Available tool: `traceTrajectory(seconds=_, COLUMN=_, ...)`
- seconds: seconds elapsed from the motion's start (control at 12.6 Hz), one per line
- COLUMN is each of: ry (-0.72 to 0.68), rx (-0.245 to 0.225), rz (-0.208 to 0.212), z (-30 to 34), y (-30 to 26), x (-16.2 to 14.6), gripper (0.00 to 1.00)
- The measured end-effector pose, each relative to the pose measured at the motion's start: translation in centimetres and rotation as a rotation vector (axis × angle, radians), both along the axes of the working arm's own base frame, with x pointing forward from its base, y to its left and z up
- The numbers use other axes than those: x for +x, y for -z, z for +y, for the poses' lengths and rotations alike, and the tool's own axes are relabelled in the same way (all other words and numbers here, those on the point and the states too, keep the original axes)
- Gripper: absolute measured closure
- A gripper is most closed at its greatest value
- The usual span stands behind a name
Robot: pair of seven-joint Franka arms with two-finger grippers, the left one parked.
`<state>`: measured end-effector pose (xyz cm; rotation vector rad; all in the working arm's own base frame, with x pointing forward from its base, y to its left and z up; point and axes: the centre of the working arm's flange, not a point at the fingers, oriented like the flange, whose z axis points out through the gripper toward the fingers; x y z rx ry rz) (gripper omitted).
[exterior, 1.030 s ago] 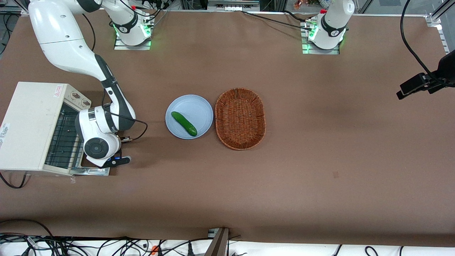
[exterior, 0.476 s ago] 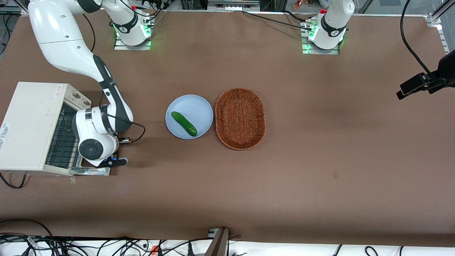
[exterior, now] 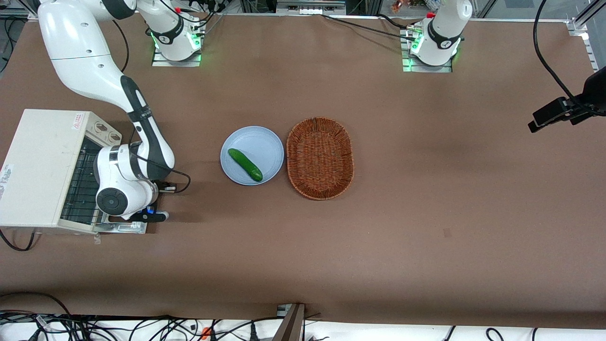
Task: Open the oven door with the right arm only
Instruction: 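Release the lowered door and lift the right gripper away from the oven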
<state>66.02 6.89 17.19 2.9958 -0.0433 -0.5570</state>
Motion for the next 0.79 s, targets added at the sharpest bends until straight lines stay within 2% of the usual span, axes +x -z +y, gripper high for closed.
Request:
traceTrajectory(seconds=0.4, ry=-0.007, rx=0.007, rz=0.017, z=2.3, y=-4.3, x=1.5, gripper=0.99)
traceTrajectory(seconds=0.63, ry=-0.024, rx=0.019, rz=-0.018, z=1.1, y=-10.3, x=2.6, gripper=0.99)
traceTrajectory(seconds=0.79, ry=-0.045, rx=0.044, rz=-0.045, z=0.1, y=-15.9, x=2.5, gripper=0.99)
